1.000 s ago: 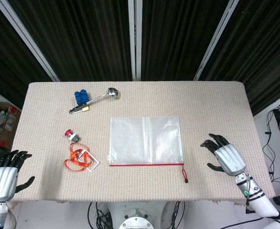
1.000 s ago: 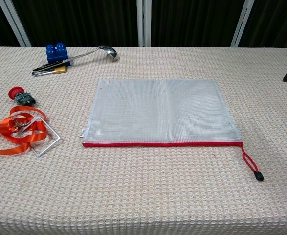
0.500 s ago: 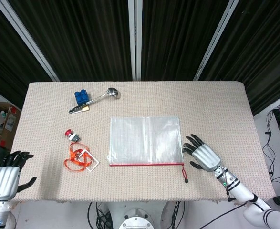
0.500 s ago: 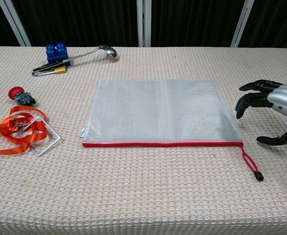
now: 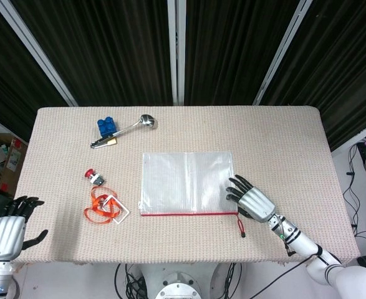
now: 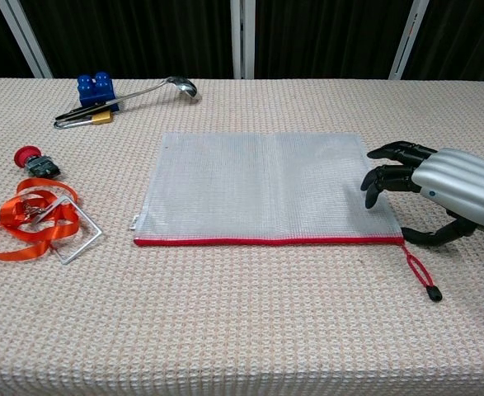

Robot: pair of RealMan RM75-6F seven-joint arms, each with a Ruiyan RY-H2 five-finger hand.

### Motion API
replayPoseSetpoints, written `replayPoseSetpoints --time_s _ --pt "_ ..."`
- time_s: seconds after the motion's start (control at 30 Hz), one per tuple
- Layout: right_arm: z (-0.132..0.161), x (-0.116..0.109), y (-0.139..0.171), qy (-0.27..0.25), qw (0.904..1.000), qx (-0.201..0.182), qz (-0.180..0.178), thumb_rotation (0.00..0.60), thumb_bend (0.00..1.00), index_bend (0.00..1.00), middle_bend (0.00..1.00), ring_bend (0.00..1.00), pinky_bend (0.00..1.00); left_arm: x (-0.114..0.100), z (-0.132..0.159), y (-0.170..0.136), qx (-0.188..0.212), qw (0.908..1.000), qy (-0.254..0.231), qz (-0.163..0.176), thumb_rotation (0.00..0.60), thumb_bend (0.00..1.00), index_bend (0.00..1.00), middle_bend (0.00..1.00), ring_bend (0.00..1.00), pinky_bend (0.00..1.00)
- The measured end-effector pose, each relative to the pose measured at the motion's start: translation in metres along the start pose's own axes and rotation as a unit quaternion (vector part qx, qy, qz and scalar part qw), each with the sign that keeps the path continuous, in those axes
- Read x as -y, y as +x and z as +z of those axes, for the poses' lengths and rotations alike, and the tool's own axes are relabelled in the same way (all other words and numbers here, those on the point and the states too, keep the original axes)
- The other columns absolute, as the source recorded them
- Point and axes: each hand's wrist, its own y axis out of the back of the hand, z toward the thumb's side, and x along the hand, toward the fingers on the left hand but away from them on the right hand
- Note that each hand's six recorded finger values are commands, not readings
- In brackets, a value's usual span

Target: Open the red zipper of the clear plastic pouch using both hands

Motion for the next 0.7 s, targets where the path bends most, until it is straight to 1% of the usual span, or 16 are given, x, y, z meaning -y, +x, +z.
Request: replayPoseSetpoints --time_s 0.07,0.13,0.17,0.23,0.27,0.4,0.5,0.6,0.63,0.7 --pt "0.002 0.000 -0.003 -0.001 1.0000 -0.006 -0.005 0.600 0.45 0.48 0.24 0.05 0.00 0.000 0.000 0.000 0.000 1.0000 -0.002 0.001 0.600 0.16 0.28 0.21 0.14 0.18" --pt "0.003 -0.002 -0.005 -0.004 0.9998 -0.010 -0.016 0.600 0.53 0.57 0.29 0.08 0.00 -0.002 -0.001 0.000 0.000 1.0000 -0.003 0.004 0.600 0.16 0.28 0.21 0.14 0.18" --pt "0.003 -0.003 -0.006 -0.005 0.9997 -0.011 -0.021 0.600 0.56 0.59 0.30 0.09 0.00 -0.002 -0.001 -0.001 0.000 1.0000 -0.003 0.005 0.600 0.16 0.28 0.21 0.14 0.18" --pt "0.002 -0.007 -0.009 -0.008 0.9993 -0.009 -0.035 0.600 0.64 0.65 0.34 0.12 0.01 -0.003 -0.001 -0.001 0.002 1.0000 -0.004 0.007 0.600 0.16 0.28 0.21 0.14 0.18" --pt "0.001 -0.009 -0.010 -0.007 0.9991 -0.006 -0.042 0.600 0.67 0.68 0.36 0.13 0.01 -0.004 -0.001 -0.001 0.002 1.0000 -0.004 0.008 0.600 0.16 0.28 0.21 0.14 0.18" --pt "-0.006 -0.026 -0.013 0.001 0.9962 0.005 -0.087 0.600 0.69 0.76 0.41 0.17 0.04 -0.004 -0.001 0.000 0.004 0.9999 -0.004 0.009 0.600 0.16 0.28 0.21 0.14 0.18" --pt "-0.013 -0.046 -0.009 0.010 0.9912 0.011 -0.132 0.600 0.69 0.77 0.42 0.17 0.04 -0.005 0.000 0.001 0.006 0.9999 -0.004 0.009 0.600 0.16 0.28 0.21 0.14 0.18" --pt "-0.025 -0.073 0.000 0.032 0.9824 0.017 -0.183 0.600 0.68 0.77 0.42 0.17 0.04 -0.005 0.002 0.003 0.009 0.9999 -0.004 0.009 0.600 0.16 0.28 0.21 0.14 0.18" --pt "-0.030 -0.086 0.006 0.045 0.9774 0.019 -0.206 0.600 0.68 0.77 0.42 0.17 0.04 -0.005 0.003 0.004 0.012 0.9999 -0.004 0.009 0.600 0.16 0.28 0.21 0.14 0.18" --pt "-0.040 -0.108 0.017 0.069 0.9685 0.021 -0.238 0.600 0.68 0.77 0.42 0.17 0.04 -0.005 0.006 0.005 0.016 0.9998 -0.004 0.009 0.600 0.16 0.28 0.21 0.14 0.18"
